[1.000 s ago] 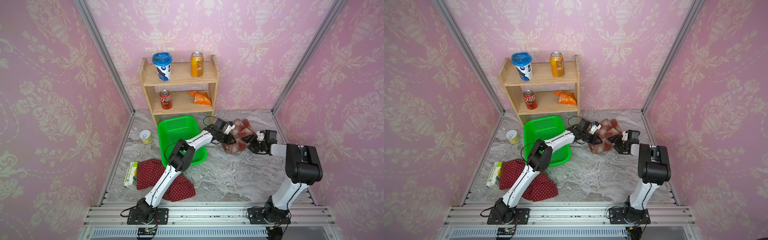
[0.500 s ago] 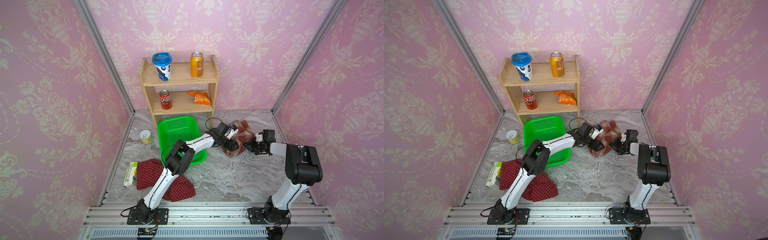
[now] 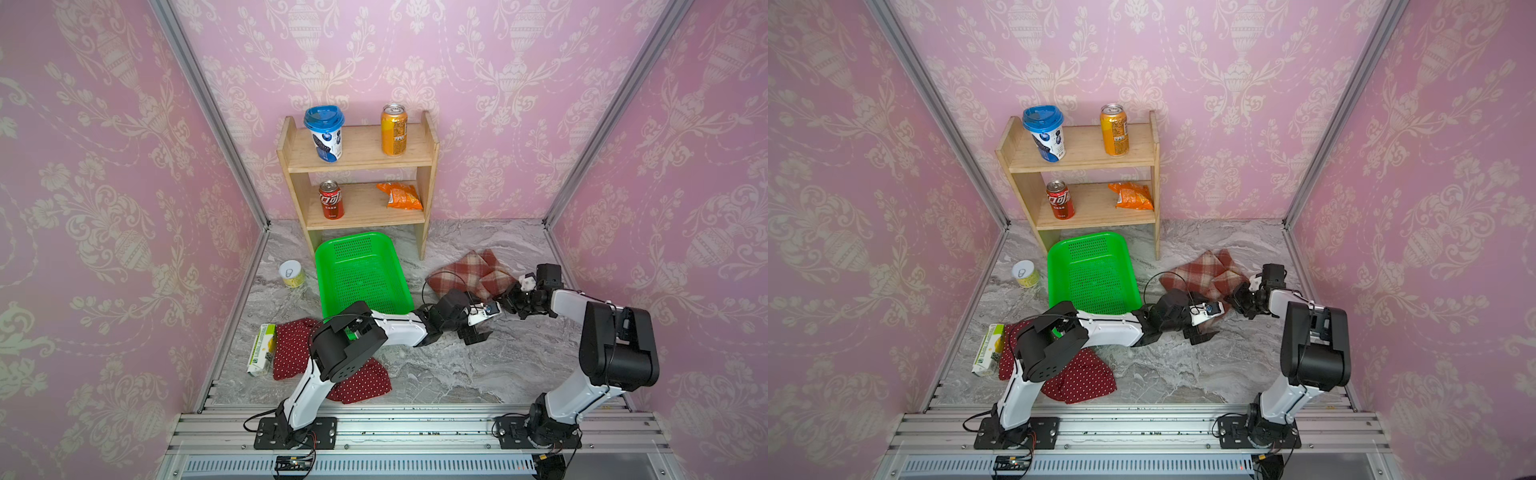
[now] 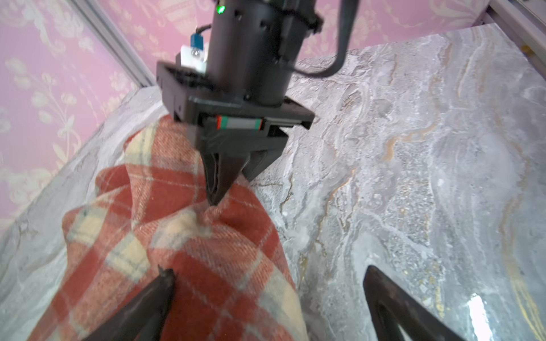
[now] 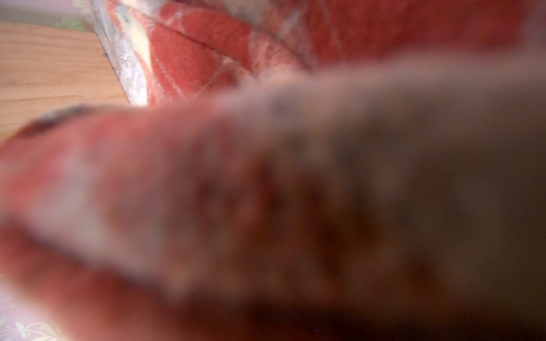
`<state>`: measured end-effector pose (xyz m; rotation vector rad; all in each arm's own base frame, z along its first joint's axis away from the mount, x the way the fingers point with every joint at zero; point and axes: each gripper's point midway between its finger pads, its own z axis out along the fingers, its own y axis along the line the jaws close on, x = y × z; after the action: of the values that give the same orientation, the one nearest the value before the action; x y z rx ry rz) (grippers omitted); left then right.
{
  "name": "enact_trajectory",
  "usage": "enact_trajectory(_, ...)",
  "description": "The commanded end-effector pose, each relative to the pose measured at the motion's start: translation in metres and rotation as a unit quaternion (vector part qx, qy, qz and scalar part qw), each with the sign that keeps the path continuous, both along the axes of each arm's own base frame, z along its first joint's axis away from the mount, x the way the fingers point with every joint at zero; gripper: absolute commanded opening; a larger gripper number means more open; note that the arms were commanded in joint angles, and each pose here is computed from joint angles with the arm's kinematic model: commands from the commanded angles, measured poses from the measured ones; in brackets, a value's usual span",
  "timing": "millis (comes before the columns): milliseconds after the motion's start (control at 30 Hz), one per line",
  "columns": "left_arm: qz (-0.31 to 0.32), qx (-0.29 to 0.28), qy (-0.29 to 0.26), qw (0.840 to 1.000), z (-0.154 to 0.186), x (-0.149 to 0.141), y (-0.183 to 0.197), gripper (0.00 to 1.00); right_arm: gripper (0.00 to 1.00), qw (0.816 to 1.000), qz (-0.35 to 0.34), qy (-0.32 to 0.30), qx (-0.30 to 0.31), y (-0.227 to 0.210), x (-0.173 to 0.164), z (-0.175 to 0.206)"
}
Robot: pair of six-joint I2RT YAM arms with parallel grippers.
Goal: Roll up the skirts
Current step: Roll the skirt at the center of the board.
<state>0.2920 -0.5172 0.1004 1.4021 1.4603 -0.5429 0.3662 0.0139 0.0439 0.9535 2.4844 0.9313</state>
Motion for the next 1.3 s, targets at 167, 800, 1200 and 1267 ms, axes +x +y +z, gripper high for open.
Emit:
enact_trajectory(167, -0.025, -0.014, -0.091, 0.995, 0.021, -0.011, -0.032, 0.99, 0.0, 1.0, 0.005, -0.008, 0.009, -0.002, -0.011, 0.014)
enact_trajectory(800, 0.053, 0.102, -0.113, 0.987, -0.061, 0.013, -0.028, 0.89, 0.0, 0.999, -0.009, -0.011, 0.039, -0.007, -0.019, 0.012)
enact_trajectory(1200, 0.132, 0.163, -0.11, 0.972, -0.07, 0.048, -0.021, 0.26, 0.0, 0.999, -0.007, -0.012, 0.045, -0.01, -0.03, 0.018)
enact_trajectory(1267, 0.135, 0.168, -0.095, 0.972, -0.071, 0.05, -0.02, 0.1, 0.02, 0.999, -0.006, -0.013, 0.048, -0.009, -0.031, 0.018)
